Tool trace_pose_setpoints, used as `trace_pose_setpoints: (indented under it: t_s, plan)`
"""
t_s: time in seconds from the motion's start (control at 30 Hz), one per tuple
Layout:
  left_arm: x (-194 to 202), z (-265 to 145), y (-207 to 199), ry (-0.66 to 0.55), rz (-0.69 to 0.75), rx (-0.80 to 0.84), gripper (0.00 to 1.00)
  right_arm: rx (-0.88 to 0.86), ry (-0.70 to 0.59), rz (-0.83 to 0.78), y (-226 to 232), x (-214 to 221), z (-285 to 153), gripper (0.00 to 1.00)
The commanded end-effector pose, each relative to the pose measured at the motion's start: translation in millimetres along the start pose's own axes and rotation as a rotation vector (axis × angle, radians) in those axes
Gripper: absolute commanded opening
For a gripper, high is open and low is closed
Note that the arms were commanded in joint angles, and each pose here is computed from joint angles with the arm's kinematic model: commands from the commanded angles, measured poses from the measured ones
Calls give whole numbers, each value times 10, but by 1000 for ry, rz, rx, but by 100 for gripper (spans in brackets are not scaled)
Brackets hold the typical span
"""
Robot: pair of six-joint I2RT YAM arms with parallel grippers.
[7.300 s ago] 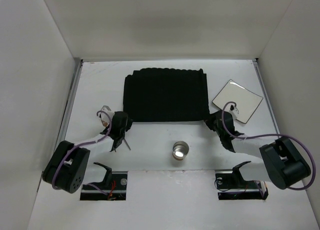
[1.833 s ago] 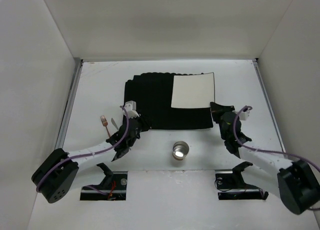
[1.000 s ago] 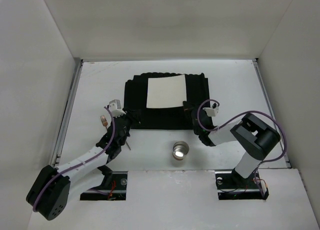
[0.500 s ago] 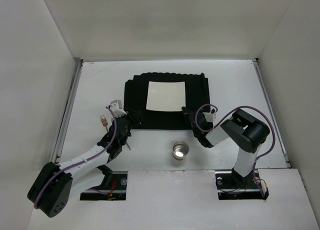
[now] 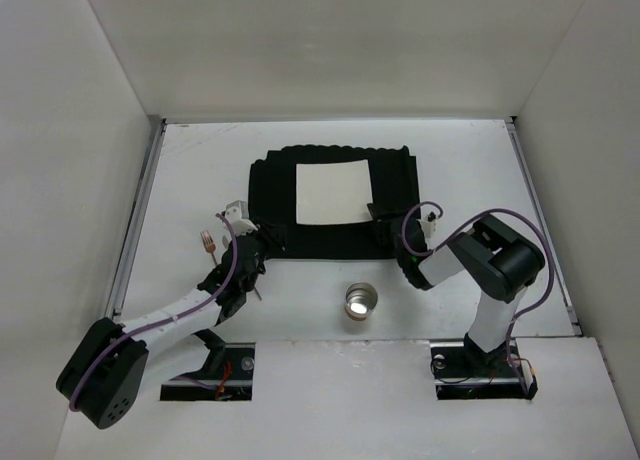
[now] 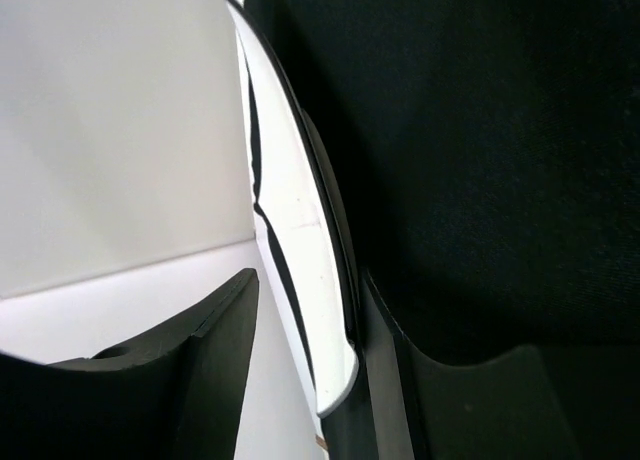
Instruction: Set the dinner table for one person
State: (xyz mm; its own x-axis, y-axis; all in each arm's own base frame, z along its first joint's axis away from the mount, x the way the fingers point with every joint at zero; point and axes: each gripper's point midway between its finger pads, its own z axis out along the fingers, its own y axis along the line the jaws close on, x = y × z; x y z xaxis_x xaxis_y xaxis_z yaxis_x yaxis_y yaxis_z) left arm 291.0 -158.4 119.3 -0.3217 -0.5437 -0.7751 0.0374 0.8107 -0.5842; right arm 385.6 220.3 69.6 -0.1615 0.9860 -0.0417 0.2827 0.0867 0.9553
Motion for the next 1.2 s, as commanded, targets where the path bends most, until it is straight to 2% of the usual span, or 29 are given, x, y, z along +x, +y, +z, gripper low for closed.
trace_pose_setpoints:
  t_s: [0.0,0.3,0.5,0.63,0.67,0.73,0.77,0.83,0.87,0.9,0.93,0.97,1.03,1.1,1.17]
  plan:
    - [-85,17,-93,-30,-26,32,22,-62,47,26,232,49,-81,50]
    - [-71,32,-66,-27,-22,19,22,-27,54,-97,259,-41,-307,55]
    - [-88,29,-51,-34,-26,15,23,30,33,-276,240,-269,-564,60]
    - [-49,38,-73,-21,-24,20,23,35,70,-449,326,-316,-783,60]
    - [-42,43,-76,-22,-23,20,23,36,90,-521,371,-319,-867,58]
    - [-17,60,-68,-14,-23,19,23,38,147,-677,435,-267,-1048,46]
    - [-6,58,-80,-10,-25,24,23,45,183,-756,447,-215,-1160,38]
    - [-5,48,-109,-10,-28,34,23,78,259,-917,429,-159,-1390,14]
    - [1,45,-116,-10,-27,34,23,107,305,-983,381,-132,-1508,6]
    - [6,49,-118,-9,-26,33,23,134,356,-1045,322,-97,-1635,4]
    - [28,56,-117,-2,-23,33,23,148,397,-1094,285,-56,-1757,5]
    - [37,61,-117,2,-24,33,23,158,433,-1139,248,-22,-1862,10]
    - [50,58,-138,7,-24,39,23,168,511,-1214,168,66,-2051,28]
    - [65,65,-135,9,-19,35,23,193,581,-1271,50,157,-2192,42]
    - [77,85,-117,12,-21,32,23,222,634,-1325,-81,249,-2264,46]
